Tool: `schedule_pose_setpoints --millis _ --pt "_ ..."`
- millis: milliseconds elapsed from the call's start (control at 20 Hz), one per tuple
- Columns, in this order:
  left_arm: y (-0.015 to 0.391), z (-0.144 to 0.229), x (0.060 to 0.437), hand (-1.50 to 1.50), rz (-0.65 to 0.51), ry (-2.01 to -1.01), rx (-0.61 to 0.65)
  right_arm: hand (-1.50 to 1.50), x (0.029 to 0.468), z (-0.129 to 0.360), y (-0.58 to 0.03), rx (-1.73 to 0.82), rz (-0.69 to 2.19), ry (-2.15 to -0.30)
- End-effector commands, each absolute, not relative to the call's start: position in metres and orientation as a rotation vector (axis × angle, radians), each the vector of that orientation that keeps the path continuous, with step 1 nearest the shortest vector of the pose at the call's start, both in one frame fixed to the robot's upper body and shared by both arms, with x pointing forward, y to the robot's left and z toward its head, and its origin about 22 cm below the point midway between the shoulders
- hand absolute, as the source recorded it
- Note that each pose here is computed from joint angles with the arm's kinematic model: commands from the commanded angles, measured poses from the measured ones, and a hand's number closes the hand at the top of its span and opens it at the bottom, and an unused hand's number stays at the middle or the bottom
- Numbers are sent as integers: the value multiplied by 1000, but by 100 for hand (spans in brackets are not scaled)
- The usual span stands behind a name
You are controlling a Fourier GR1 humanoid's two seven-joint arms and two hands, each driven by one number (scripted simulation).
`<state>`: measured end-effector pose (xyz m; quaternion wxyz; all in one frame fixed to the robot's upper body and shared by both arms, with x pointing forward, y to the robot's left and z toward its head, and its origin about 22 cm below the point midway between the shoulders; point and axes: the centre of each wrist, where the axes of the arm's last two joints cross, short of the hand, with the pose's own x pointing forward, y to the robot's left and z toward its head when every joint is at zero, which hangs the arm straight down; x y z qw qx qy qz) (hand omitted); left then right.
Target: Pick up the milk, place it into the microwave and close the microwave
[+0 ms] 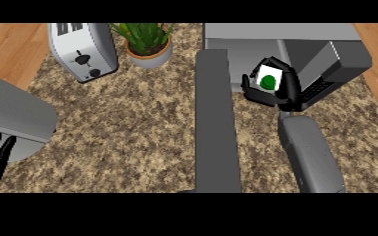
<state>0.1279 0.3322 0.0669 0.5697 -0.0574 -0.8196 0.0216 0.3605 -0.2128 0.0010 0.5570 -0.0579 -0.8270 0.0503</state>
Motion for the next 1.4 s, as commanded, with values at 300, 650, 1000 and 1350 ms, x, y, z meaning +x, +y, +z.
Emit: schedule_pose_setpoints --millis 300,650,1000,1350 --pt "337 64 135 -150 23 -1912 -171 150 419 12 -215 -176 157 -1961" --pt "320 67 147 -150 6 -1928 -231 150 442 44 -213 -296 196 -1959" --pt "326 72 157 -150 -39 -1935 -257 150 444 46 -221 -449 214 -1947" --pt "318 72 168 -150 -75 -1956 -235 150 451 62 -233 -660 -8 -1870"
